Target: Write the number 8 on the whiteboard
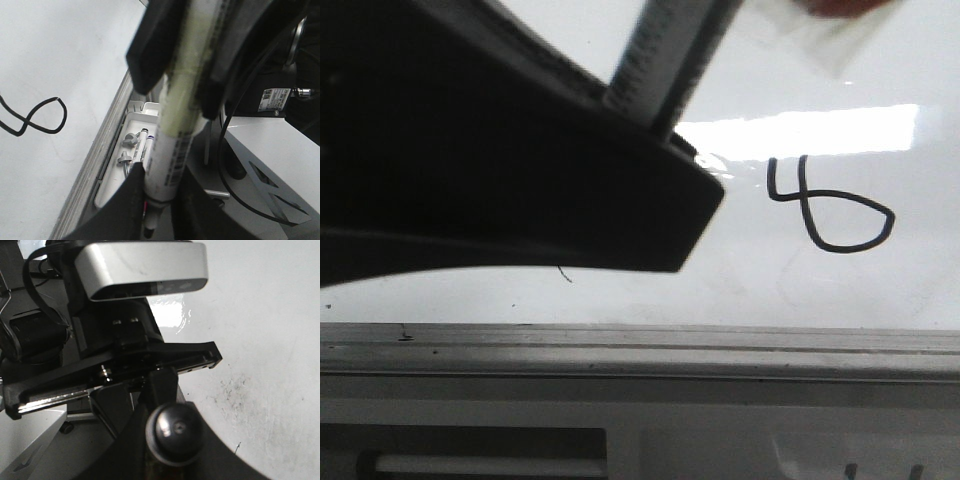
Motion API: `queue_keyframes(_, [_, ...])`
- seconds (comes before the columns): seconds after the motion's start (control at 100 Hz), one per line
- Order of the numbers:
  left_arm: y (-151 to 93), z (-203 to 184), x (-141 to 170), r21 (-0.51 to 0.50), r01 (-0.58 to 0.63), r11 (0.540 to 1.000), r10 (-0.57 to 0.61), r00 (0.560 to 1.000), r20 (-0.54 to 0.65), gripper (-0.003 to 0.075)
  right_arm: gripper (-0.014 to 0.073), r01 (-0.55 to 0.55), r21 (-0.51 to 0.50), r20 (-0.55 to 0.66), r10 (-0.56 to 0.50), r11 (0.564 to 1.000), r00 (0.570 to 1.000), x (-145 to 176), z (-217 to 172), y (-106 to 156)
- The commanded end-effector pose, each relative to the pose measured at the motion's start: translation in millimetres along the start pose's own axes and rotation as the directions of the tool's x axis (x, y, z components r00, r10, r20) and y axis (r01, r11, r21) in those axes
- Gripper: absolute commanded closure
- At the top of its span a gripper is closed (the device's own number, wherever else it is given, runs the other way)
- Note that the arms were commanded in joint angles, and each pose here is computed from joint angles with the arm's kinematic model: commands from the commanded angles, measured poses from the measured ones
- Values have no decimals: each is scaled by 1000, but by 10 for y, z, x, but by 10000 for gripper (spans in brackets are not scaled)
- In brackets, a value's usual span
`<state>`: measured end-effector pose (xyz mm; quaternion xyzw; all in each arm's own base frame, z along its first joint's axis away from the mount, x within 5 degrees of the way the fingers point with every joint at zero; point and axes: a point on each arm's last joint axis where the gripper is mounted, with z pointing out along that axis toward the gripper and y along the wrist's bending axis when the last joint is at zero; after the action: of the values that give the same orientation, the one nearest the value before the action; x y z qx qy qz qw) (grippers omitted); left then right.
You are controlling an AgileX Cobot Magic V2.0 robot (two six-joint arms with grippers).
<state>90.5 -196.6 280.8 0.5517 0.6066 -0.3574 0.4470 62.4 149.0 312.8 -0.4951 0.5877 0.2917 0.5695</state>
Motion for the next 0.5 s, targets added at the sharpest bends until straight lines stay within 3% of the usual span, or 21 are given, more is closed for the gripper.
queue_keyframes(0.0, [-5, -34, -167, 11, 28, 1000, -29, 997, 70, 664, 666, -3, 9, 61, 2, 1000, 998, -128, -8, -22])
queue_keyframes(0.19, [-28, -36, -189, 40, 59, 997, -62, 994, 92, 661, 666, -4, 7, 54, 4, 1000, 999, -121, -7, -21])
queue_keyframes(0.39, [-29, -36, -189, 41, 61, 997, -65, 994, 93, 545, 666, -16, 8, 62, 15, 1000, 998, -128, -8, -22])
queue_keyframes(0.49, [-20, -36, -188, 31, 65, 997, -68, 993, 92, 537, 666, -18, 7, 56, 18, 1000, 998, -123, -8, -21])
